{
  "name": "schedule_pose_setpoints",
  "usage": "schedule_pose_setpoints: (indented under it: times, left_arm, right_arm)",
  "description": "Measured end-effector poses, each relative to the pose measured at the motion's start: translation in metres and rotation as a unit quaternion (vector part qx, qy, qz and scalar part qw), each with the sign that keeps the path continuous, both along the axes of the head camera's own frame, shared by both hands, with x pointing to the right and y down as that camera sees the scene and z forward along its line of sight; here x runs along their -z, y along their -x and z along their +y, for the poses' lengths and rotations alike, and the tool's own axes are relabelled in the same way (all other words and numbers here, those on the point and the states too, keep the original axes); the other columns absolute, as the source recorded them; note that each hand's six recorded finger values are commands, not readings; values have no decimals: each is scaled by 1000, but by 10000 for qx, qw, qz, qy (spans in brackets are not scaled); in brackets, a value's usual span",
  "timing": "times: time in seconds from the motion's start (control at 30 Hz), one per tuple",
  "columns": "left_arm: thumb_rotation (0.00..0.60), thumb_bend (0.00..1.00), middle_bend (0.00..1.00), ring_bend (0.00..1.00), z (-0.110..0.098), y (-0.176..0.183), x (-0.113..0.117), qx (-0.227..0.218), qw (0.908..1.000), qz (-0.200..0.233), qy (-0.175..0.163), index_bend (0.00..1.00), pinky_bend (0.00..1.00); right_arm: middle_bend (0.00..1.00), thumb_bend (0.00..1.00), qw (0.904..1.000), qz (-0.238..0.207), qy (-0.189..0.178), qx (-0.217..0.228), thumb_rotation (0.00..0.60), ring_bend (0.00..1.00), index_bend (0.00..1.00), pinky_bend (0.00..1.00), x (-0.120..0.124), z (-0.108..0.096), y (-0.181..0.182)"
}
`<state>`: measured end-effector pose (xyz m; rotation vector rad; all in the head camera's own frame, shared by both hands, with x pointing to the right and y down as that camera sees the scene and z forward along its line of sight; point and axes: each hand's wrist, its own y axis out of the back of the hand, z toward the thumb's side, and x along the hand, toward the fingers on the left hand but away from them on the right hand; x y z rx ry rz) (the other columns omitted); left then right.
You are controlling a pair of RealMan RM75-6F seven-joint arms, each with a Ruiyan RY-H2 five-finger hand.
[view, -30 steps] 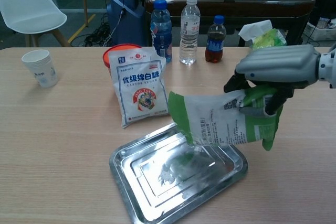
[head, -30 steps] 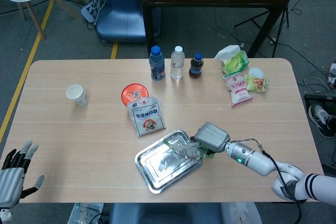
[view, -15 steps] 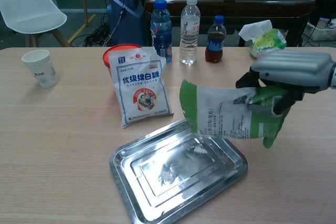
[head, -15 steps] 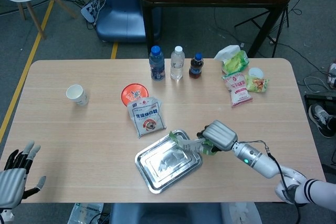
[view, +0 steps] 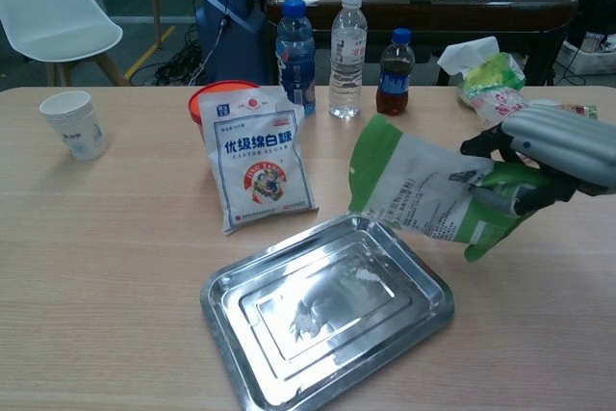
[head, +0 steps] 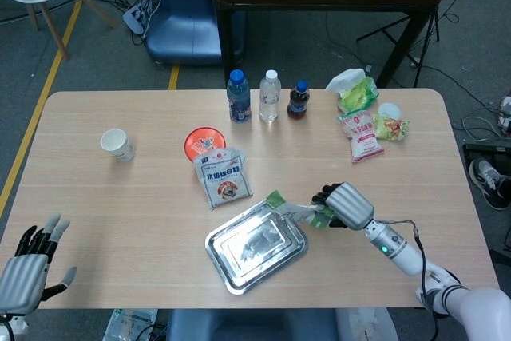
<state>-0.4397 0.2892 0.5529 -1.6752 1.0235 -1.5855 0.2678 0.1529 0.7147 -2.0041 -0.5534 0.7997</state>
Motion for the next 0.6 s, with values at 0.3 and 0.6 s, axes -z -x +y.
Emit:
schedule_pose_setpoints:
  times: [0.3, 0.6]
  left_arm:
    - [600, 306, 0, 93, 2, -2, -2, 4, 10000, 8, 63, 69, 0]
    - [600, 306, 0, 92, 3, -3, -4, -26, 9999, -4, 124, 69, 0]
  right_arm:
    - [600, 661, 9969, -586, 125, -504, 600, 487, 780, 631, -18, 21, 4]
    - [596, 659, 9948, -641, 230, -760, 600, 477, 780, 618, -27, 34, 6]
